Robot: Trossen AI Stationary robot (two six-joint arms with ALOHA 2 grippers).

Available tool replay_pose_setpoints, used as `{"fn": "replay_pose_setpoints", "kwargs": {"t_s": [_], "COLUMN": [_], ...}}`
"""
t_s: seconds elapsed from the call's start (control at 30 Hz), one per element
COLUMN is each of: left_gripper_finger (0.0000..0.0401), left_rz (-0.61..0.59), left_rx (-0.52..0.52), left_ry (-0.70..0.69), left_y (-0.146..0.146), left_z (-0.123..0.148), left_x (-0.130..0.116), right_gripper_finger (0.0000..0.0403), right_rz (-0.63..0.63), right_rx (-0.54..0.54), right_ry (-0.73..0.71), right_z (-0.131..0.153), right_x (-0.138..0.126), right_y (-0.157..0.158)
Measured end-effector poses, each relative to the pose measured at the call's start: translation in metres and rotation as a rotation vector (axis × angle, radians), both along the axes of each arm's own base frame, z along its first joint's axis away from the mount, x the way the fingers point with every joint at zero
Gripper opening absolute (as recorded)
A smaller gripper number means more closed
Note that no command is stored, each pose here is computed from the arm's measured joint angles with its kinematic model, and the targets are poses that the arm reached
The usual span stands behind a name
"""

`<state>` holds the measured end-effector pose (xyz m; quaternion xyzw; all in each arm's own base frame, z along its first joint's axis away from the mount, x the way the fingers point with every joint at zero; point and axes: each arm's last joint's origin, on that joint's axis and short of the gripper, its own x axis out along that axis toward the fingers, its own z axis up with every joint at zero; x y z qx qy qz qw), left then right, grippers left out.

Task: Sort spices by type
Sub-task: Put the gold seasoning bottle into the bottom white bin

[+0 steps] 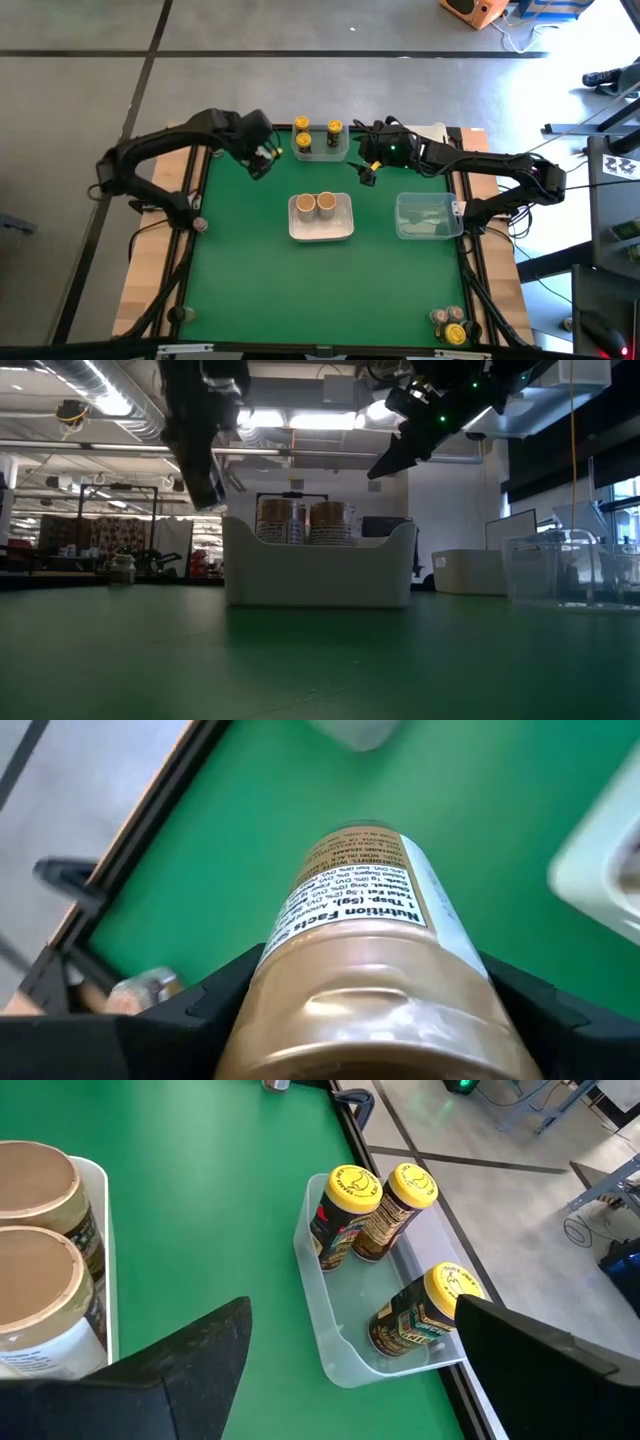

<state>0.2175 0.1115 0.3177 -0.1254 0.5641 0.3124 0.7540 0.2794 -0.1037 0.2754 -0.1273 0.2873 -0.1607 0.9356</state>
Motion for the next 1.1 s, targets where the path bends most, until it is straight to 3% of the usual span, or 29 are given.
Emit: {"fn": "replay_pose_setpoints", "kwargs": {"t_s": [0.4, 0.77, 1.1], "left_gripper_finger": [0.0266, 0.0266, 0.0265], "left_rz": [-0.267, -0.432, -0.56], "left_rx": [0.025, 0.023, -0.064], "left_ry": [-0.111, -0.287, -0.392], "left_y": [-0.067, -0.12, -0.167], "left_z": [0.007, 0.015, 0.006], "left_x": [0.026, 0.044, 0.079], "right_gripper_finger": [0.0348, 0.0348, 0.0348], "right_rz": [0.0, 0.0, 0.0], "right_rx": [0.0, 0.001, 0.001], "right_ry": [0.0, 0.002, 0.002], "right_z": [0.0, 0.0, 0.0], "right_x": [0.0, 0.0, 0.0], "right_y": [0.0, 0.0, 0.0]}}
